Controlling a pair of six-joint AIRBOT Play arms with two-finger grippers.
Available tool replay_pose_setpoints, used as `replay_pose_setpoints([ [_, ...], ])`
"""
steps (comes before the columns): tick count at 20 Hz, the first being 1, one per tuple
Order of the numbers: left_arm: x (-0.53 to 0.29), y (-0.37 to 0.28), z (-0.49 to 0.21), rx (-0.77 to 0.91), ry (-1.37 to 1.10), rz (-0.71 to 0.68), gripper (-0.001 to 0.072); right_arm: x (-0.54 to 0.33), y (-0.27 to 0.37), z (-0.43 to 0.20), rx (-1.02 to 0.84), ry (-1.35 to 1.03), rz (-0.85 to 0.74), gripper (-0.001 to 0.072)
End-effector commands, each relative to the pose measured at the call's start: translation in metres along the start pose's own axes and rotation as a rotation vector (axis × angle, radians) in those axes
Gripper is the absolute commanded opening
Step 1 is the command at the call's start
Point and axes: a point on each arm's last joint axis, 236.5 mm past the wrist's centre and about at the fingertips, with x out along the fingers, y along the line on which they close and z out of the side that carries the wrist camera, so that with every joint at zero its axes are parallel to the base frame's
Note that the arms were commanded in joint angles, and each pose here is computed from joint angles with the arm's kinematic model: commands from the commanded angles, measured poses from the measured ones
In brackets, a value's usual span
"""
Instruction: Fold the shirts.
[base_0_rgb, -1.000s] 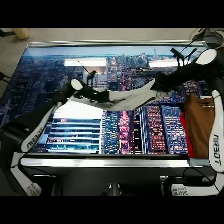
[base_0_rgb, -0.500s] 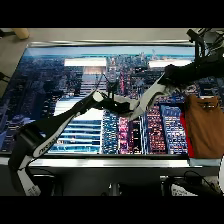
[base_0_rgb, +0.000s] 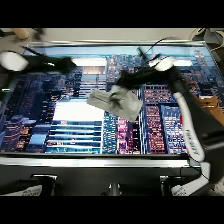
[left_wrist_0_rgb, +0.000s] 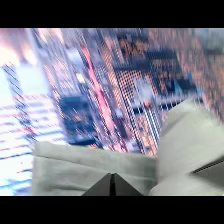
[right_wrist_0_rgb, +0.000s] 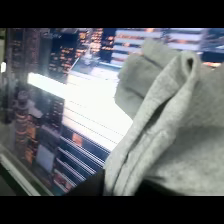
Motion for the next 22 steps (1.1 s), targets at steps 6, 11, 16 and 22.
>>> replay_pose_setpoints([
  [6, -0.112, 0.017, -0.009, 0.101, -0.01, 0.156, 0.0018, 0.006, -0.084, -0.024, 0.06, 0.138, -0.177, 0.0665],
  [11, -0.087, 0.038, -0.041, 0.055, 0.068, 0.171, 0.0019, -0.089, -0.207, -0.087, 0.312, 0.342, -0.509, 0.0662],
  [16, -0.085, 0.04, -0.045, 0.047, 0.076, 0.172, 0.0019, -0.002, -0.193, -0.092, 0.401, 0.181, -0.318, 0.0662],
  [22, -0.086, 0.04, -0.044, 0.05, 0.071, 0.174, 0.0019, -0.011, -0.158, -0.036, 0.311, 0.042, -0.17, 0.0026],
])
